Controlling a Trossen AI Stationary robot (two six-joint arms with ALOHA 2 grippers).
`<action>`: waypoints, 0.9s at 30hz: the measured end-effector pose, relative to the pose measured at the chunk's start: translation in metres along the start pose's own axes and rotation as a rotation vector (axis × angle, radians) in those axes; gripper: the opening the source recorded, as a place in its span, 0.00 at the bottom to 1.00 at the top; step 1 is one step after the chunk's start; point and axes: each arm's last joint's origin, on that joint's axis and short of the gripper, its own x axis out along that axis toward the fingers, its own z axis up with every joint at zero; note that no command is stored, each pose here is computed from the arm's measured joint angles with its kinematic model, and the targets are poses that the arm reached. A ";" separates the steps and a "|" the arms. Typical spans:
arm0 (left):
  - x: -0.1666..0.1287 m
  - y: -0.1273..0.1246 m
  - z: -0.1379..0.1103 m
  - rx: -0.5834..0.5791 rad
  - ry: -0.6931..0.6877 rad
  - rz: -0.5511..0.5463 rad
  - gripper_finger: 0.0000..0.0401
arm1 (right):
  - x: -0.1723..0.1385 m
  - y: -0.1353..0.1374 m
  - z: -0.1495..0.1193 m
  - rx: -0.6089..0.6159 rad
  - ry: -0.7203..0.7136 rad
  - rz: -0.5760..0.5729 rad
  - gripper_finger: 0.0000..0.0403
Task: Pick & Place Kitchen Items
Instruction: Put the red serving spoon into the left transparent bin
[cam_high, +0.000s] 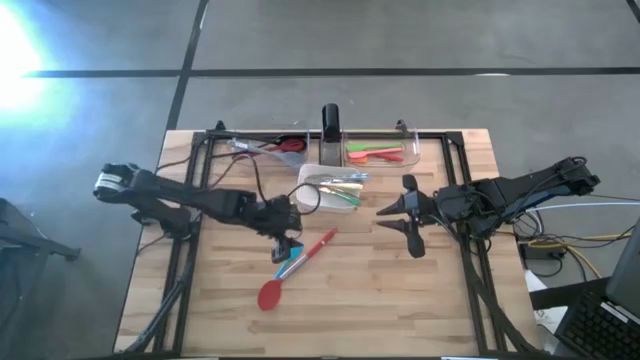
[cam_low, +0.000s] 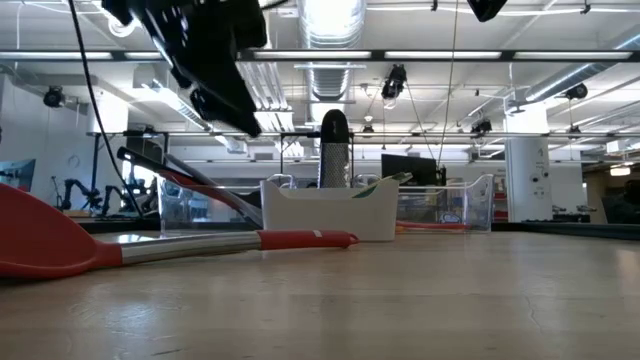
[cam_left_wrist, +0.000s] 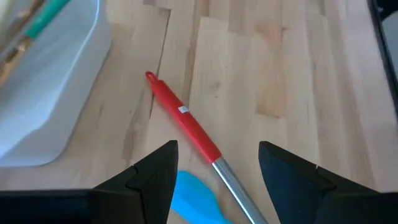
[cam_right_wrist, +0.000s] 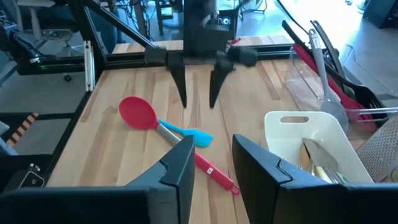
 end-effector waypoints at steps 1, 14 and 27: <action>0.006 0.001 -0.003 -0.008 -0.003 0.000 0.57 | 0.000 0.000 0.000 0.000 -0.001 -0.001 0.25; 0.056 0.001 -0.005 -0.015 0.086 -0.003 0.57 | 0.000 0.000 0.000 -0.002 -0.002 -0.001 0.25; 0.117 0.005 -0.007 -0.095 0.190 0.101 0.57 | 0.000 0.000 0.000 0.000 -0.002 0.000 0.22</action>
